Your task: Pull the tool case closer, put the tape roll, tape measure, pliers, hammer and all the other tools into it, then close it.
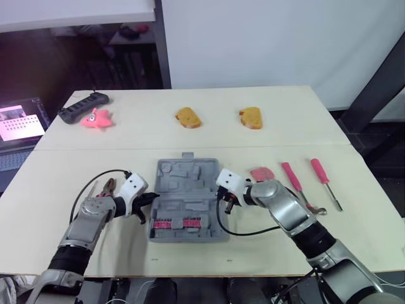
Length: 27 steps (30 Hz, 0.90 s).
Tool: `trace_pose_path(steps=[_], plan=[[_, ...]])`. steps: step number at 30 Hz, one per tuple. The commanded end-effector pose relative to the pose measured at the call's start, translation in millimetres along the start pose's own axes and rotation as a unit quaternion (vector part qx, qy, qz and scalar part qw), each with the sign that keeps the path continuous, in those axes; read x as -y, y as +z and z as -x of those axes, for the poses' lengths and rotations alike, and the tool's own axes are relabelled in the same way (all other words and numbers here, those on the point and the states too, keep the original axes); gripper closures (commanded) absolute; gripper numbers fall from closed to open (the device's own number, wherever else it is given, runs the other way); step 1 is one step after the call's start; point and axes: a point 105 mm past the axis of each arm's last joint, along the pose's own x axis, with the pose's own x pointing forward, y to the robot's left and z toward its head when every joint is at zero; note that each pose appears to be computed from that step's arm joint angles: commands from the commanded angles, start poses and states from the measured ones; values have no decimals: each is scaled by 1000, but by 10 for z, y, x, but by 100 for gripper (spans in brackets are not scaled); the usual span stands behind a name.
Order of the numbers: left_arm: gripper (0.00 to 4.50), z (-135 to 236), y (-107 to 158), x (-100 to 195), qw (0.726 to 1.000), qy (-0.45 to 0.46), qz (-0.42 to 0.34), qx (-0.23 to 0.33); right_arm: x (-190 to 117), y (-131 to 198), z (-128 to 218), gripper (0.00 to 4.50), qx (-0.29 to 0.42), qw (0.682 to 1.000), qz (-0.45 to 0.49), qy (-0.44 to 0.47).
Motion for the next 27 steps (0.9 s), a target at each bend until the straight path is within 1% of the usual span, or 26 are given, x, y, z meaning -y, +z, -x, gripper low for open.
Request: trace_pose_path(steps=[1, 5, 9, 12, 21, 27], plan=[[450, -108, -189, 409, 995, -94, 16, -29, -322, 105, -38, 443, 12, 998, 17, 60], [450, 8, -256, 487, 992, -115, 18, -40, -472, -8, 62, 443, -7, 997, 14, 79], [450, 142, -337, 580, 991, -123, 22, -52, -755, -131, 195, 443, -24, 993, 4, 111], [450, 222, -433, 644, 990, -122, 33, -64, -874, -194, 252, 443, -34, 993, -10, 112], [450, 451, -564, 821, 988, -114, 72, -81, -963, -260, 291, 443, -47, 993, -29, 106], [450, 559, -624, 834, 987, -101, 81, -93, -1062, -265, 314, 443, -53, 990, -32, 124]])
